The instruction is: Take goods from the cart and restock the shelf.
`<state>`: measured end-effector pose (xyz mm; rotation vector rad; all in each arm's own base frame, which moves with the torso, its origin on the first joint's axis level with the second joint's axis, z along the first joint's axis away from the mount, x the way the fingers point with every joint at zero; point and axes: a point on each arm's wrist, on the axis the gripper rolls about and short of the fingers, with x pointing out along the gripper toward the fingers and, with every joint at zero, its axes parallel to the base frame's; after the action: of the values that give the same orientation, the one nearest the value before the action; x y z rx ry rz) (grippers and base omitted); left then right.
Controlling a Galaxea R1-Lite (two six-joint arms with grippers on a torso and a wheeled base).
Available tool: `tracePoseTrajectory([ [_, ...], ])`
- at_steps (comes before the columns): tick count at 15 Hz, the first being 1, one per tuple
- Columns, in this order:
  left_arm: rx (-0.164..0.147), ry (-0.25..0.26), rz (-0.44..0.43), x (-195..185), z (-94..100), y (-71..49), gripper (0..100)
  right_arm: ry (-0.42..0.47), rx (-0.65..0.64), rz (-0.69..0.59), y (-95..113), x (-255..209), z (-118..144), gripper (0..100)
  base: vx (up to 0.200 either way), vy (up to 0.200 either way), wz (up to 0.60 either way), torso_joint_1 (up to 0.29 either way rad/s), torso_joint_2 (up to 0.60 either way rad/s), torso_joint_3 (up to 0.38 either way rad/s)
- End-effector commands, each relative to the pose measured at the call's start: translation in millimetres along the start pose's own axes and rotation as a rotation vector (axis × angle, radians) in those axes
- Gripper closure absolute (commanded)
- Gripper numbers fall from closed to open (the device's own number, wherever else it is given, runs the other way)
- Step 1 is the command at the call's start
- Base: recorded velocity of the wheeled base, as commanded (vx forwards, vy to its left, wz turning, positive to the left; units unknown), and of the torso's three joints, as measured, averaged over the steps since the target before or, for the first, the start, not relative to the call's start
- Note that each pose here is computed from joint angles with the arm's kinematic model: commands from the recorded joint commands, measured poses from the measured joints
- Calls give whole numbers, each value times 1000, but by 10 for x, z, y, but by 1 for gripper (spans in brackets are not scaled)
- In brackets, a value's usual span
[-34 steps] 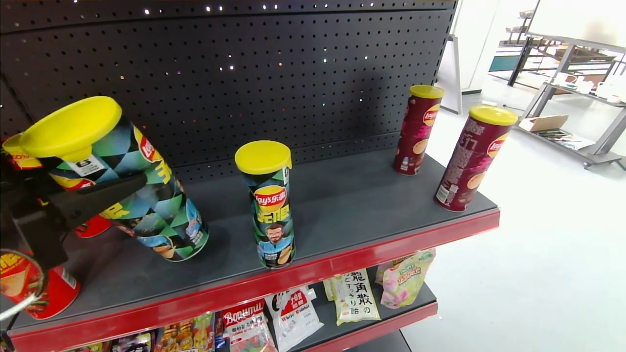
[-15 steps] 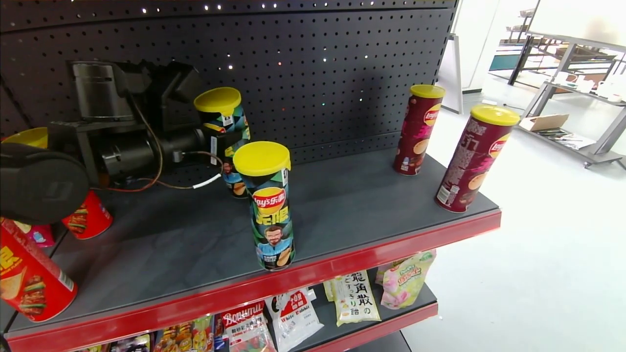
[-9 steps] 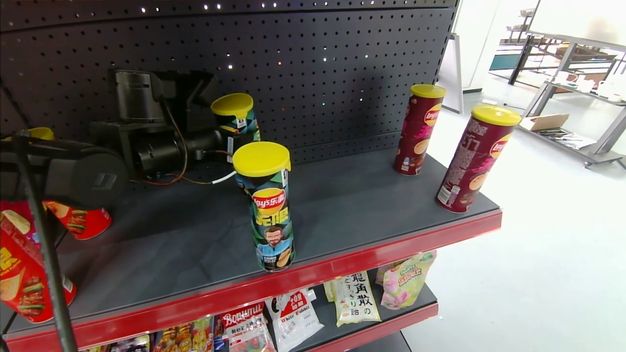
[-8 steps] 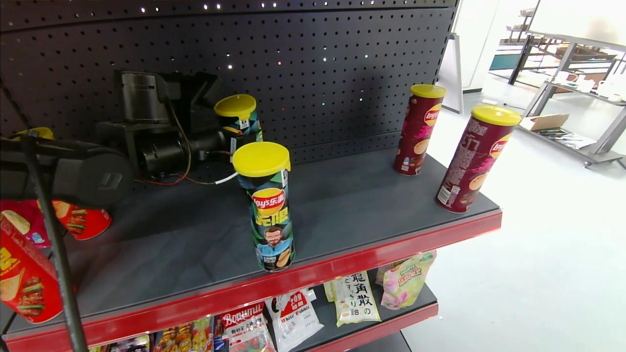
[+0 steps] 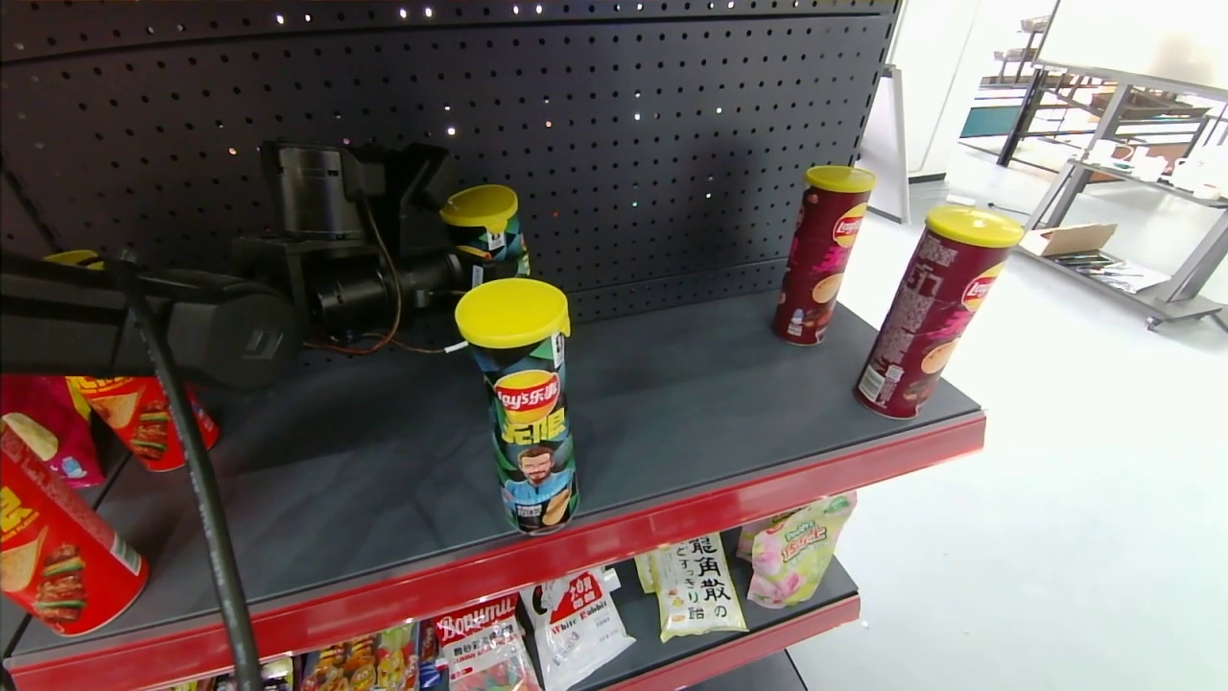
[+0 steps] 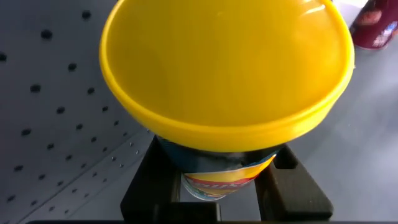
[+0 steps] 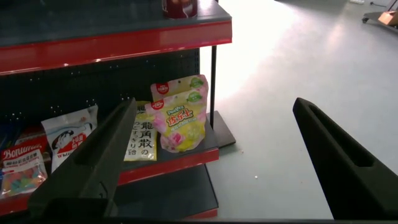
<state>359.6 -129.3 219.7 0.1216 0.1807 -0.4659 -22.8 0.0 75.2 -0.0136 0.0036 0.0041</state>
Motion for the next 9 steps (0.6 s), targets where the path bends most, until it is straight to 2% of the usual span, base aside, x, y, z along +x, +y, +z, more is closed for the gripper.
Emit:
tracePoseTrajectory([
  [1,-4,0,-3,47,-7,-5,100,-1,0,1,0,0,0,0,0,0,0,0,0,0],
  [6,-4,14,-1,43,-23,-6,100,-1,0,1,0,0,0,0,0,0,0,0,0,0],
  [8,-3,36,4,38,-41,-12,100,-1,0,1,0,0,0,0,0,0,0,0,0,0],
  [9,-6,64,3,24,-59,-16,100,-1,0,1,0,0,0,0,0,0,0,0,0,0],
])
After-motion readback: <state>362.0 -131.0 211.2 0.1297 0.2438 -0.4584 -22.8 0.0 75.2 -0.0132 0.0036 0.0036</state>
